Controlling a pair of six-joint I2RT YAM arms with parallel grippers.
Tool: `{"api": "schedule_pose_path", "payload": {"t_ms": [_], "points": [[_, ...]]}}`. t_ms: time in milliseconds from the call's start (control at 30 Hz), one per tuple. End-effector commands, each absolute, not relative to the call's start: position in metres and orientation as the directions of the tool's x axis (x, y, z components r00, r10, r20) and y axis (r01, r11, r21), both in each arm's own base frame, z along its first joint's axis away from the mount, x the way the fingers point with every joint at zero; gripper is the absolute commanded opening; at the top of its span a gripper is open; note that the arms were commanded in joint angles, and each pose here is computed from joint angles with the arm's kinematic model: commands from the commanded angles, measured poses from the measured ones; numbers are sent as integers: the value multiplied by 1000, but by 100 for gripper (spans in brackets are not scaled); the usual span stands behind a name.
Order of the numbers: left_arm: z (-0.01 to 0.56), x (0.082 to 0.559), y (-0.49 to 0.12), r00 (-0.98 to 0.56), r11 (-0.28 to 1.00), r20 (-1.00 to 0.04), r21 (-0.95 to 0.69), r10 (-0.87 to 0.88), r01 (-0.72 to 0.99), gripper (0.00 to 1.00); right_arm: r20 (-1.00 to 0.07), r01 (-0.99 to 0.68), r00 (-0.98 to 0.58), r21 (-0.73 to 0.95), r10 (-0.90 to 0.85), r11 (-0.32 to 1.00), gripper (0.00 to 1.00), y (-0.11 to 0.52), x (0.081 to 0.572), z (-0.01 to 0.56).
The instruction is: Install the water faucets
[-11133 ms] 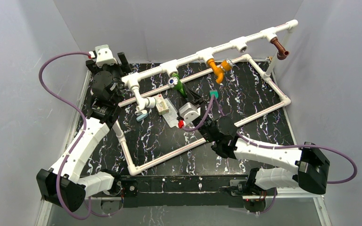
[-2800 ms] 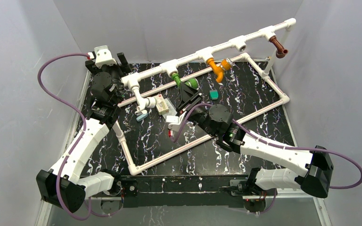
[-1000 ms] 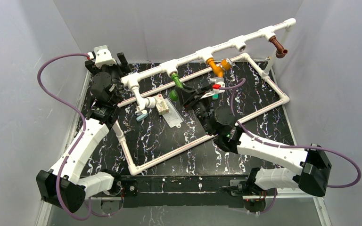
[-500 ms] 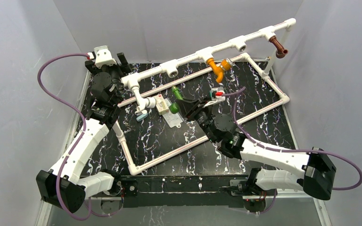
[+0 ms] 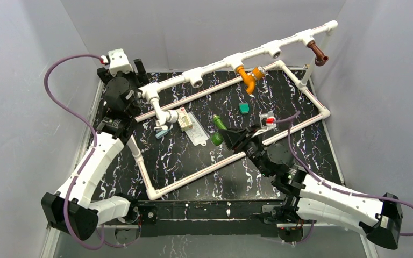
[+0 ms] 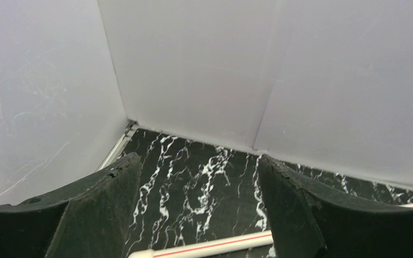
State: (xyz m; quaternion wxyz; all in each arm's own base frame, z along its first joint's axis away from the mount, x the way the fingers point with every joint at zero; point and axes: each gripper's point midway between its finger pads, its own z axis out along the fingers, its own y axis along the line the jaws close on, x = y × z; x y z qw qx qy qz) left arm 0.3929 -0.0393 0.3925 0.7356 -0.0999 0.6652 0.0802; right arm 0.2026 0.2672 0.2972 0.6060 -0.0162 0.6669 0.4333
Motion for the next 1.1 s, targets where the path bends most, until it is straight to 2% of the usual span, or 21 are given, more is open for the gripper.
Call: {"api": "schedule_pose_path", "payload": {"t_ms": [0, 333, 433, 533, 700, 867, 1067], "points": [[357, 393, -38, -98, 961, -993, 84, 60, -263, 78, -820, -573, -277, 559, 501, 599, 1, 260, 191, 296], [482, 387, -40, 164, 967, -985, -90, -51, -237, 78, -872, -654, -251, 472, 420, 590, 1, 255, 176, 294], [518, 373, -42, 267, 965, -953, -194, -142, -179, 78, -897, -699, -232, 423, 377, 576, 1, 258, 169, 294], [549, 355, -54, 301, 963, -925, -262, -233, -60, 78, -921, -745, -190, 360, 340, 561, 1, 259, 163, 296], [552, 325, -95, 151, 931, -928, -310, -341, 195, 78, -957, -845, -52, 194, 285, 499, 1, 263, 147, 311], [532, 275, -134, -57, 826, -921, -372, -385, 424, 78, -979, -934, 73, -1, 190, 357, 1, 276, 121, 314], [490, 212, -151, -276, 691, -861, -508, -427, 515, 78, -971, -963, 194, -162, 142, 215, 1, 286, 99, 315]]}}
